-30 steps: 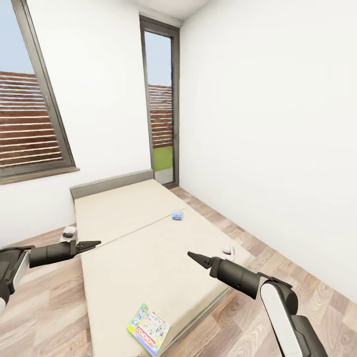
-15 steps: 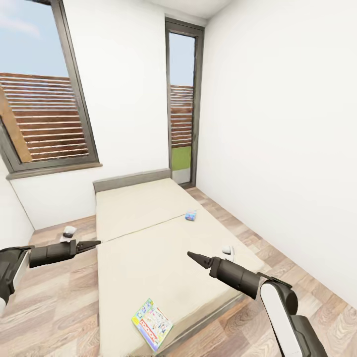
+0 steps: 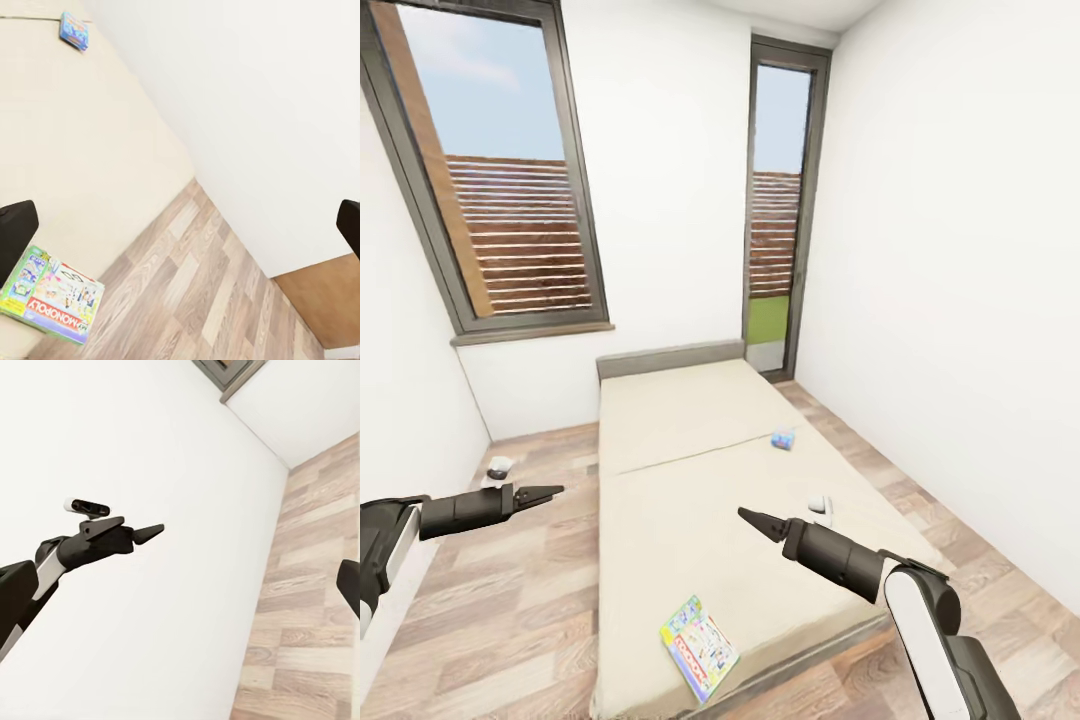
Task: Put all the toys in the child's room - the three board games (two on the bed and one on the table), the two jigsaw puzzles on the table, and the tennis ball on the table - inside the toy box on the table in the child's room.
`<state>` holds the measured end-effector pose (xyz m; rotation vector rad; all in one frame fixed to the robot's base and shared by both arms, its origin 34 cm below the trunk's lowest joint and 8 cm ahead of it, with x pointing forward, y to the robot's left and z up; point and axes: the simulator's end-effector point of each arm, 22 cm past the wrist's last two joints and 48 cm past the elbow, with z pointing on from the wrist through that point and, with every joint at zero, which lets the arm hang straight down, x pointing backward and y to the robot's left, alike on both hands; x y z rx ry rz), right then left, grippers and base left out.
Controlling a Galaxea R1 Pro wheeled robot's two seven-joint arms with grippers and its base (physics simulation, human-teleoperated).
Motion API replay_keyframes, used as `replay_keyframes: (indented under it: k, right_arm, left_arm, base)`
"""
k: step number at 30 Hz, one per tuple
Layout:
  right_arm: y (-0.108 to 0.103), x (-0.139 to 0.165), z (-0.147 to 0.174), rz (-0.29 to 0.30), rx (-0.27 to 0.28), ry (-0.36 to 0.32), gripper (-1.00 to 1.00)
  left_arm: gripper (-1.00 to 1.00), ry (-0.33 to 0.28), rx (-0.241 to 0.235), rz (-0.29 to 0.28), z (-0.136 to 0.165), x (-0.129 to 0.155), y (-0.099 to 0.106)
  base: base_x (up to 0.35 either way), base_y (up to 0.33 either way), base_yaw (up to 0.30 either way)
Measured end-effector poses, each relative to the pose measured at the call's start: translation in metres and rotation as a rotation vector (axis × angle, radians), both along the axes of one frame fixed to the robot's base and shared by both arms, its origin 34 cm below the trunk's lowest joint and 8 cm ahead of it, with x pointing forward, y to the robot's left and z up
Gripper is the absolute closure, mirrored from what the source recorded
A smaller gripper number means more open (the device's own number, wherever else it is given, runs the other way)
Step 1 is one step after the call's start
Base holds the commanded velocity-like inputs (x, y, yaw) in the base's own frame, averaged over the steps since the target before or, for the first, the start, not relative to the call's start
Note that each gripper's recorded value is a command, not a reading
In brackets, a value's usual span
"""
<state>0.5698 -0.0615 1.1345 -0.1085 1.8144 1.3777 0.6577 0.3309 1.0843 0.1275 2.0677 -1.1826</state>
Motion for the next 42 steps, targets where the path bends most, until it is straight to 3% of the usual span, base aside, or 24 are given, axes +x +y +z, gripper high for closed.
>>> replay_keyframes:
  k: [17, 42]
  right_arm:
    - [0.0, 0.0002, 0.0001, 0.0, 0.001, -0.001, -1.0]
    - [-0.0021, 0.0018, -0.0054, -0.01, -0.025, 0.004, -1.0]
  left_arm:
    - [-1.0, 0.0, 0.0, 0.0, -0.0001, 0.0002, 0.0]
    - [-1.0, 0.001, -0.001, -0.001, -0.0004, 0.0004, -0.0014]
  base:
    - [-0.018, 0.026, 0.281]
    - [-0.036, 0.042, 0.019]
